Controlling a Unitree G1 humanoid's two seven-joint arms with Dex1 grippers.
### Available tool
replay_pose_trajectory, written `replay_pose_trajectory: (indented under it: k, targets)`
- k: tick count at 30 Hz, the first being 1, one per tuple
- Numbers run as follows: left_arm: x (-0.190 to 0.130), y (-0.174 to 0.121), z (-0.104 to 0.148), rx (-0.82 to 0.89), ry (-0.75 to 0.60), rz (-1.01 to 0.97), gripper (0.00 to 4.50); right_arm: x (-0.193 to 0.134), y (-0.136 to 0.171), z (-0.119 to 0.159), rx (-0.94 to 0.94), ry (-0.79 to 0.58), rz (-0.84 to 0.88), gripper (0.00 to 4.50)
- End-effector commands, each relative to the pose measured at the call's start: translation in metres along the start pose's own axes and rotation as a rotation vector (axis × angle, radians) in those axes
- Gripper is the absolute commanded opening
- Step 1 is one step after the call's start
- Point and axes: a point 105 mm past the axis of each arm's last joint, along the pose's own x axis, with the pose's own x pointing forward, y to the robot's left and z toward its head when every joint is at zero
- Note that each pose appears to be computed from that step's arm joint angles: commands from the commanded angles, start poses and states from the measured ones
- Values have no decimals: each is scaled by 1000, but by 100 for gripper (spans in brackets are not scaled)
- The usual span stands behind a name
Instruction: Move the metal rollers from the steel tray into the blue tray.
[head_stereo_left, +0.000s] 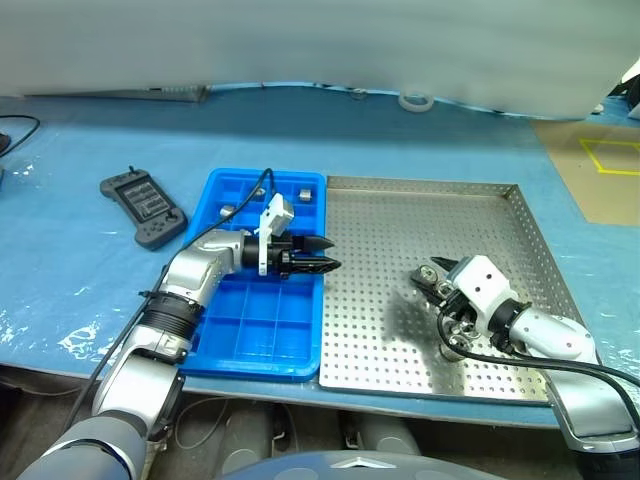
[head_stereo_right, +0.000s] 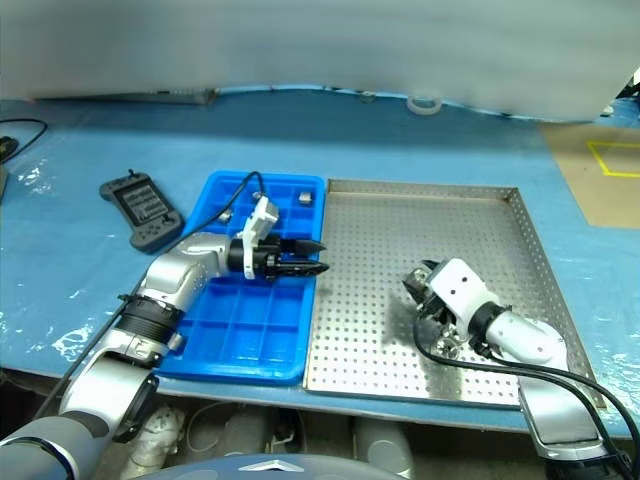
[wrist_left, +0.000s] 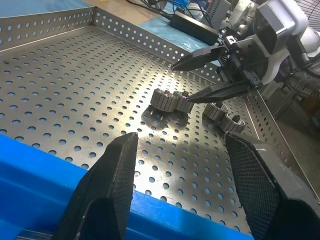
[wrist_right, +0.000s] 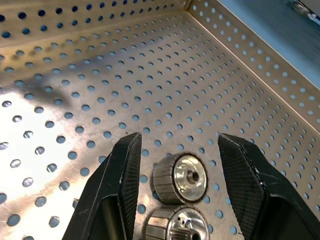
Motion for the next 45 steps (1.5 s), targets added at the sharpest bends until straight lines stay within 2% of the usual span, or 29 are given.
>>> replay_pose_trajectory:
  k: [1, 9, 24, 27, 30, 31, 39, 45]
  targets:
    - [1, -5, 6, 44, -11, -24, 291, -5, -8, -7, 13, 1, -48, 260]
    - [6, -4, 4, 75, -10, -31, 291, -7, -6, -33, 45, 66, -72, 260]
    - [4, 2, 5, 100, -18, -6, 291, -5, -1, -49, 150, 100, -50, 260]
    - [6, 4, 6, 102, -19, 5, 295, -4, 2, -53, 179, 111, -35, 199]
    - [7, 4, 6, 100, -21, 12, 295, -2, 9, -45, 204, 105, -2, 98]
    - [7, 4, 6, 100, -22, 13, 295, -1, 12, -41, 214, 103, 11, 79]
    - [7, 7, 7, 99, -28, 38, 295, 5, 20, -9, 213, 94, 49, 76]
    - [7, 7, 7, 98, -33, 46, 295, 3, 12, -3, 203, 86, 46, 75]
